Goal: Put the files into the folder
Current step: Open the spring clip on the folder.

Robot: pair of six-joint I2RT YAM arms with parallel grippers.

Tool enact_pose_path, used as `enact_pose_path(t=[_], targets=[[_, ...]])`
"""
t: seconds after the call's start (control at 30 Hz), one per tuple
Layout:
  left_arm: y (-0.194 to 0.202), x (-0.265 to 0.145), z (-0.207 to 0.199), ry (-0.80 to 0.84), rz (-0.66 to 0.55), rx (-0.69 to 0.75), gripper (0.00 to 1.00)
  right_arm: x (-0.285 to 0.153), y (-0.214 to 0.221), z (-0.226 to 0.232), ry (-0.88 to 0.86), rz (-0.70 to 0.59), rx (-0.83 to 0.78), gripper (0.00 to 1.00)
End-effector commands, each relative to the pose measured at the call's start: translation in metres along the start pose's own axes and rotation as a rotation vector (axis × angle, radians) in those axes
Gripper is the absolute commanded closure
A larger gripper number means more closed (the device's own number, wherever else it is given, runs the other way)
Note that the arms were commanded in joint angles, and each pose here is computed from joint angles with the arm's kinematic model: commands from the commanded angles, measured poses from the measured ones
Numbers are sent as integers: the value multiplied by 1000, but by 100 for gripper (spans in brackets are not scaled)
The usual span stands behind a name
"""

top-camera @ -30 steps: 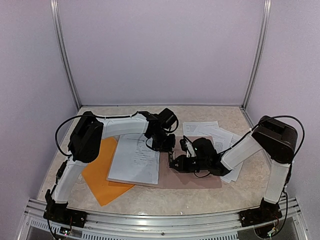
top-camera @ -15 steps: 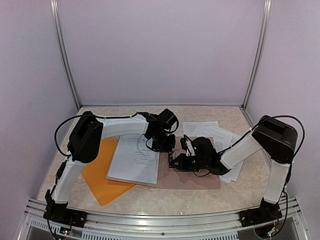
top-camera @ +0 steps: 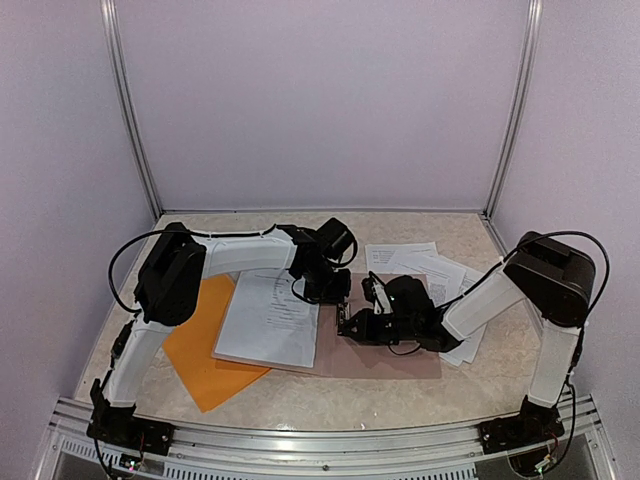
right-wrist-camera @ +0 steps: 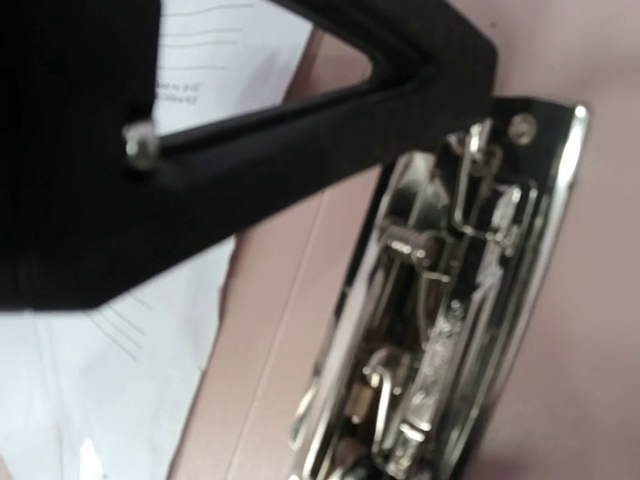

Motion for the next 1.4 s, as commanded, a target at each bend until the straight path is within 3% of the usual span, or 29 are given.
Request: enact_pose_path(t=[0.0,0.73,1.37], targets=[[48,39,38,-173,178,14,88,0,16,-10,33,68,16,84],[48,38,37,-172,176,15,89,1,15,6,-58,67,-4,85],[50,36,36,-177,171,25,89,13,10,0,20,65,20,86]])
Point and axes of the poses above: each gripper's point midway between its finger pads, its own x axis out along the fingers, its own z axis along the line the jaws close on, y = z × x, the point moved 7 cm from there along -x, back along the fingers, and after that the axes turned 2 degrees about -x, right-handed, at the moved point
